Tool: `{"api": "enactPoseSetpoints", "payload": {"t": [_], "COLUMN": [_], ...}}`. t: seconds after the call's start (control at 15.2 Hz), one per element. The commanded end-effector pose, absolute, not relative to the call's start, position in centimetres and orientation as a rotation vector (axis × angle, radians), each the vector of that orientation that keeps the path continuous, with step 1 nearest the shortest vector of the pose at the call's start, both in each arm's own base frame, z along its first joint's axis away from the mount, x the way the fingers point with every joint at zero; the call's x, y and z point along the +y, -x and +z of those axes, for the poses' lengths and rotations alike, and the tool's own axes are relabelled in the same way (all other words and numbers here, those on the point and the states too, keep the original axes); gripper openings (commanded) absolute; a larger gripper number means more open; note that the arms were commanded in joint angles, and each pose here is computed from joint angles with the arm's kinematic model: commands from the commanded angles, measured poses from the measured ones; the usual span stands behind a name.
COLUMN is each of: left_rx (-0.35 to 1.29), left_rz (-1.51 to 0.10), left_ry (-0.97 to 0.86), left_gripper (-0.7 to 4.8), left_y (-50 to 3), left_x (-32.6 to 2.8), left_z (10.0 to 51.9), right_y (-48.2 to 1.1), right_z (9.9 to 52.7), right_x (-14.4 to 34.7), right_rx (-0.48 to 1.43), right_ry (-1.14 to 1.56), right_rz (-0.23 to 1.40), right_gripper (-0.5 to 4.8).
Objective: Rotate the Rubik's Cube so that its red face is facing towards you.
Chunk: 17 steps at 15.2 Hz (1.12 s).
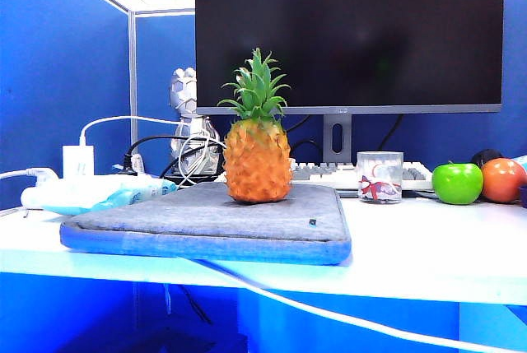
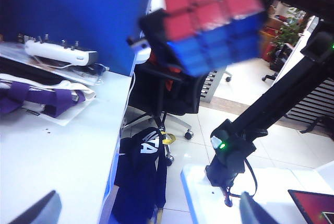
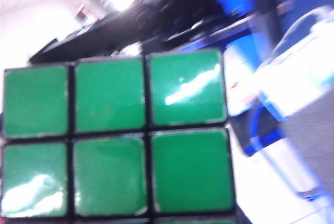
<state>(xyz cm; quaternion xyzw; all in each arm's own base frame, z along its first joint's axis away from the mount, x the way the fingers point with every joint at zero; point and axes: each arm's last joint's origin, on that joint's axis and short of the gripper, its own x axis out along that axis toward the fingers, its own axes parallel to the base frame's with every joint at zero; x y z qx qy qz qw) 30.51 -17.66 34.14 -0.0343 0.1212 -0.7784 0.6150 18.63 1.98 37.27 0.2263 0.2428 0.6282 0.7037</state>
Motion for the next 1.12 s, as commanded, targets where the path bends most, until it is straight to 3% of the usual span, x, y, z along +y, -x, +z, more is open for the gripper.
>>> {"api": "enactPoseSetpoints", "payload": {"t": [0.07,0.39,0.72,1.12], "left_rx": [0.279,0.287,0.325,0.346], "left_rz": [-1.801,-1.840,-1.708,-1.646], "left_ry": [0.083,0.092,0.062,0.047], "left_gripper": [4.79,4.79,4.79,4.79], "left_y": [-30.3,-29.9,-30.1,-30.2], "left_x": [-17.7,-18.4,-18.6,-18.8], "left_z": [34.4,34.5,34.3,34.1], "right_y": [-18.3,-17.9,-20.6,-28.3], "right_z": [37.3,37.1,35.4,28.1], "right_x": [3.9,5.3,5.2,5.3], "right_rx": [0.538,0.584,0.707,1.033], "right_ry": [-0.470,-0.445,-0.183,-0.048], "right_rz": [1.523,1.570,1.177,0.754], "right_gripper": [0.17,0.18,0.17,0.08]}}
